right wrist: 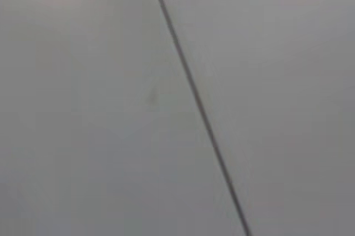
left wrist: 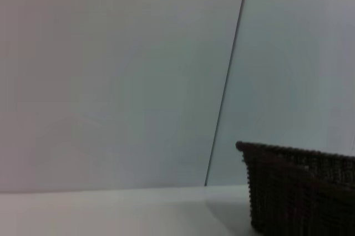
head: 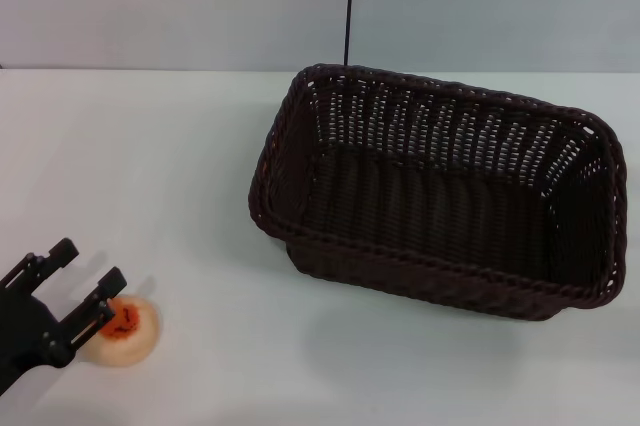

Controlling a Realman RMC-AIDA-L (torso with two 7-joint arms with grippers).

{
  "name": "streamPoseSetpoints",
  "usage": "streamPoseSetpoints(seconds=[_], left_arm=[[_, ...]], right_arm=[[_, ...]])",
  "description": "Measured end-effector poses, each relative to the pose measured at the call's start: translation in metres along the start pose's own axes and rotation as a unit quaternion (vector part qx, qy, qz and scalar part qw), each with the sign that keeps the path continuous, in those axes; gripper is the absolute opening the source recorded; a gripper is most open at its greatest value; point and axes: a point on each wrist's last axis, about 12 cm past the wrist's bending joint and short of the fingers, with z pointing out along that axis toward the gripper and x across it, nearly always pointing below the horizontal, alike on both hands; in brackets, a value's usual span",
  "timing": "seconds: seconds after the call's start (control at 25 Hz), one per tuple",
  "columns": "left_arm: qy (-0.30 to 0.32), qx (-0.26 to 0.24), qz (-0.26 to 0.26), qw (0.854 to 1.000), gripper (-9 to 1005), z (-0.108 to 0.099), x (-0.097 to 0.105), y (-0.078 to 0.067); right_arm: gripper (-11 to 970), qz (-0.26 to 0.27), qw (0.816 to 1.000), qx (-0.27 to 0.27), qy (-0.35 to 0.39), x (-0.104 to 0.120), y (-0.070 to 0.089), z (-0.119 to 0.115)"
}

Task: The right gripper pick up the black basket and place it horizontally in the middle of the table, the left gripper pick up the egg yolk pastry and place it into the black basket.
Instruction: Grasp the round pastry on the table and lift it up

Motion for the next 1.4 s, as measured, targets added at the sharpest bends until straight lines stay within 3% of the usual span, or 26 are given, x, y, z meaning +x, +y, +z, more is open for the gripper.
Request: streamPoseSetpoints(seconds=[0.32, 0.8, 1.0, 1.4], left_arm=[[0.031, -0.014, -0.001, 0.999, 711, -0.017, 0.008, -0.001], [0.06, 0.001, -0.002, 0.998, 689, -0.018, 0.014, -0.004], [0.064, 0.006, -0.001, 0.998, 500, -0.018, 0.015, -0.006], [0.06, 0.034, 0.0, 0.998, 240, -0.013, 0.013, -0.009]], right_arm=[[455, -0.005, 0.998, 0.066, -0.002, -0.003, -0.015, -0.016], [454, -0.004, 0.997, 0.08, 0.003, -0.001, -0.018, -0.015], [454, -0.004, 0.997, 0.076, 0.005, 0.0, -0.017, -0.014], [455, -0.002, 0.997, 0.078, 0.011, 0.002, -0.017, -0.014]])
